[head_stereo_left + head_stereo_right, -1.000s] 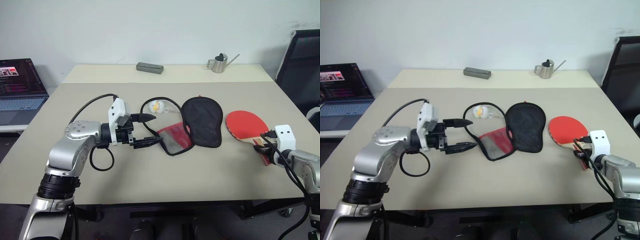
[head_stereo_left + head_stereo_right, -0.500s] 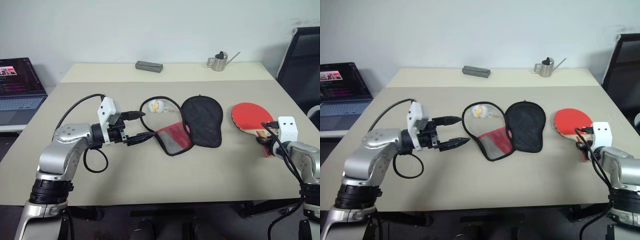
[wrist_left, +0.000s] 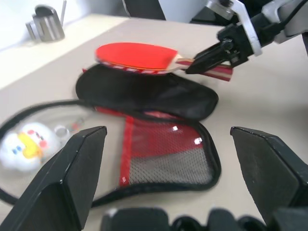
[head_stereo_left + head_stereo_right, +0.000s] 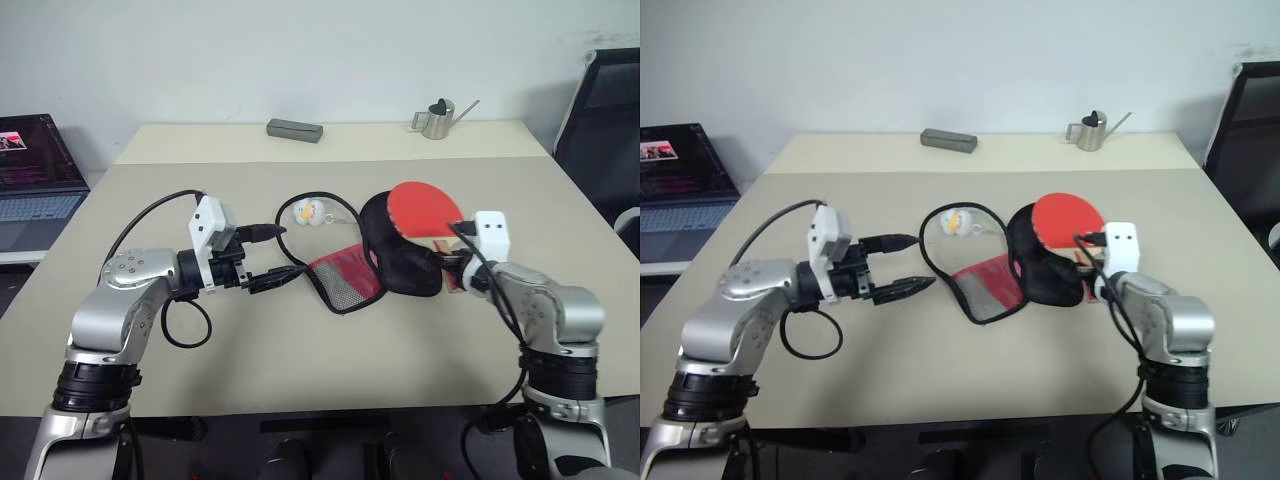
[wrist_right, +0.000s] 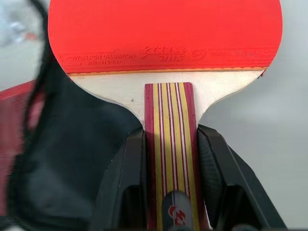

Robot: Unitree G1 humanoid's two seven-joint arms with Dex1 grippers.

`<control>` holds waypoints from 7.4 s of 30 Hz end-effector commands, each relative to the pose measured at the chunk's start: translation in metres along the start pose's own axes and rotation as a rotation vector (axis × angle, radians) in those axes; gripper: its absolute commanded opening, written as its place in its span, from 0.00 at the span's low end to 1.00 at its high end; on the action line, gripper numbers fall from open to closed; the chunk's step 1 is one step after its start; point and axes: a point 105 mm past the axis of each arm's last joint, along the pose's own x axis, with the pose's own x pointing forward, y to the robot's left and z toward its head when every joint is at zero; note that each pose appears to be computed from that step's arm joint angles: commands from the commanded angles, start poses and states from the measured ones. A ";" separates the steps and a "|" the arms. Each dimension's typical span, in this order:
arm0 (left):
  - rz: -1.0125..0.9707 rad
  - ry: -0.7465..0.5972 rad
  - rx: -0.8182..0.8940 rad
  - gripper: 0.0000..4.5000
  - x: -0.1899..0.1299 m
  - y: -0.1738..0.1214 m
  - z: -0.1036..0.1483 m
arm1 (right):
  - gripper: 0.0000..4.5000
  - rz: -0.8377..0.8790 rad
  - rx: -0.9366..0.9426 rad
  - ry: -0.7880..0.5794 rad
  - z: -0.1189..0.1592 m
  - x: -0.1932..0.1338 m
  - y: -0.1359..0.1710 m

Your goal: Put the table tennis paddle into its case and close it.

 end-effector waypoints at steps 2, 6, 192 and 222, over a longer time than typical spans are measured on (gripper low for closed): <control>0.029 -0.038 0.062 1.00 -0.008 0.004 0.017 | 0.24 0.010 -0.015 -0.090 0.019 0.008 0.020; 0.036 -0.040 0.060 1.00 -0.008 0.002 0.016 | 0.24 -0.002 -0.025 -0.094 0.019 0.020 0.021; -0.131 -0.242 -0.140 1.00 0.040 0.003 0.041 | 1.00 0.271 -0.057 0.065 0.010 0.039 -0.045; -0.170 0.000 -0.164 1.00 0.000 -0.016 -0.012 | 0.01 0.386 0.047 0.168 0.002 0.052 -0.004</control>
